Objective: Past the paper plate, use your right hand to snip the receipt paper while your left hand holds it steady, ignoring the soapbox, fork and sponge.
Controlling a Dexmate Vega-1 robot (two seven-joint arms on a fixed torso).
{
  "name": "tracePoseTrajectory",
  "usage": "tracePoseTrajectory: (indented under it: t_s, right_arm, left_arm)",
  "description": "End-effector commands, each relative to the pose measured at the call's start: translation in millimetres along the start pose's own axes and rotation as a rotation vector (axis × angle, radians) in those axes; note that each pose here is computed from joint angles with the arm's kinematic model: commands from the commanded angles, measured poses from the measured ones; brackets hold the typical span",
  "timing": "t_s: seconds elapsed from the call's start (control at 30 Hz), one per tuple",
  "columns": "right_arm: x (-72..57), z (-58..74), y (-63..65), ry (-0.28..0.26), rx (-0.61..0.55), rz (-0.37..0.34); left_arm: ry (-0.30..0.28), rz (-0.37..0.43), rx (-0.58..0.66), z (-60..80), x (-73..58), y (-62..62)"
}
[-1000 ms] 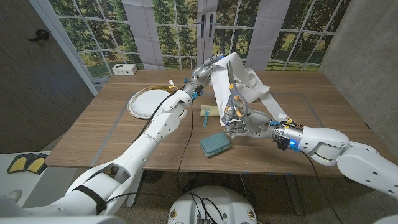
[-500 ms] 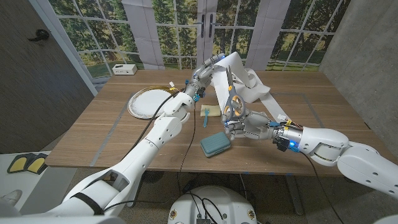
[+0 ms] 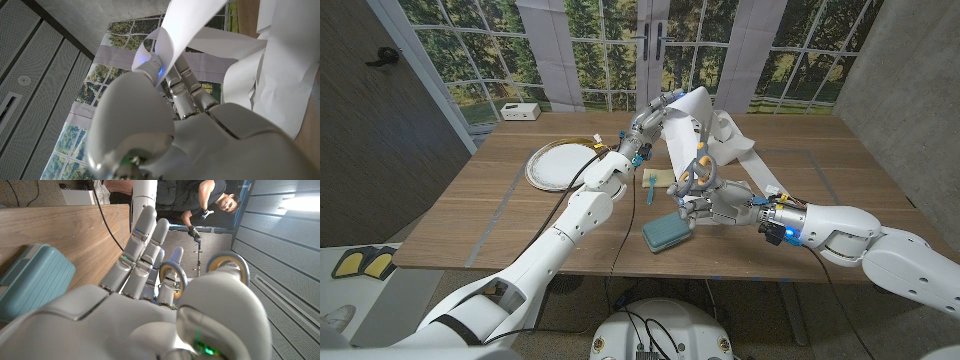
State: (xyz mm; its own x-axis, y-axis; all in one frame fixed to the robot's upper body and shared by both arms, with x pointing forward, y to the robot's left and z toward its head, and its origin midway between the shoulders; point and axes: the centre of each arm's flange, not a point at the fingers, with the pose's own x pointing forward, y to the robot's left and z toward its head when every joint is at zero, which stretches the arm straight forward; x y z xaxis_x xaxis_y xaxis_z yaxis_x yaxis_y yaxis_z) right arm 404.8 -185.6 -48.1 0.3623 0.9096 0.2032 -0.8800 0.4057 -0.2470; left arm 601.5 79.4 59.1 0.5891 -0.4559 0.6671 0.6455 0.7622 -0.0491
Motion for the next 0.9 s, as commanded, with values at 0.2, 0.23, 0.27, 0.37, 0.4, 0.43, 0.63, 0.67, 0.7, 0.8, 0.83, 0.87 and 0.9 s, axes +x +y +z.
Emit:
tracePoseTrajectory:
  t_s: [0.2, 0.23, 0.27, 0.37, 0.4, 0.43, 0.63, 0.67, 0.7, 0.8, 0.83, 0.87, 0.9]
  right_arm:
    - [10.3, 0.8, 2.6, 0.037, -0.042, 0.033]
    - [11.4, 0.8, 2.8, 0.044, -0.038, 0.039]
    - [12.3, 0.9, 3.2, 0.052, -0.04, 0.037]
    - [15.7, 2.2, 5.0, 0.072, -0.066, 0.055]
    - [16.8, 2.8, 5.6, 0.078, -0.073, 0.061]
    - [18.5, 3.3, 5.9, 0.085, -0.076, 0.072]
    - [27.3, 4.7, 8.1, 0.138, -0.083, 0.101]
    - [28.5, 4.6, 8.5, 0.146, -0.086, 0.102]
    - [29.9, 4.3, 8.6, 0.15, -0.088, 0.109]
    - [34.1, 3.7, 9.4, 0.164, -0.086, 0.124]
    - [35.5, 3.6, 9.6, 0.166, -0.084, 0.131]
    - [36.7, 3.7, 9.6, 0.17, -0.087, 0.132]
    - [38.1, 3.8, 9.4, 0.172, -0.087, 0.139]
  left_arm:
    - [0.042, -0.03, -0.021, -6.5, -2.8, -8.8]
    - [0.049, -0.033, -0.024, -6.8, -2.6, -9.4]
    - [0.057, -0.035, -0.026, -7.2, -2.5, -9.9]
    - [0.062, -0.04, -0.025, -7.8, -2.2, -11.1]
    - [0.065, -0.042, -0.025, -7.9, -2.2, -11.3]
    - [0.071, -0.044, -0.024, -8.1, -2.0, -11.4]
    - [0.118, -0.057, -0.033, -10.0, -0.7, -12.1]
    - [0.117, -0.056, -0.03, -9.8, -0.9, -12.1]
    - [0.115, -0.057, -0.029, -9.4, -1.2, -11.9]
    - [0.115, -0.058, -0.03, -8.4, -2.6, -10.5]
    - [0.116, -0.058, -0.034, -8.3, -3.1, -10.2]
    - [0.117, -0.059, -0.035, -8.3, -3.6, -10.0]
    - [0.118, -0.06, -0.036, -8.2, -4.2, -10.1]
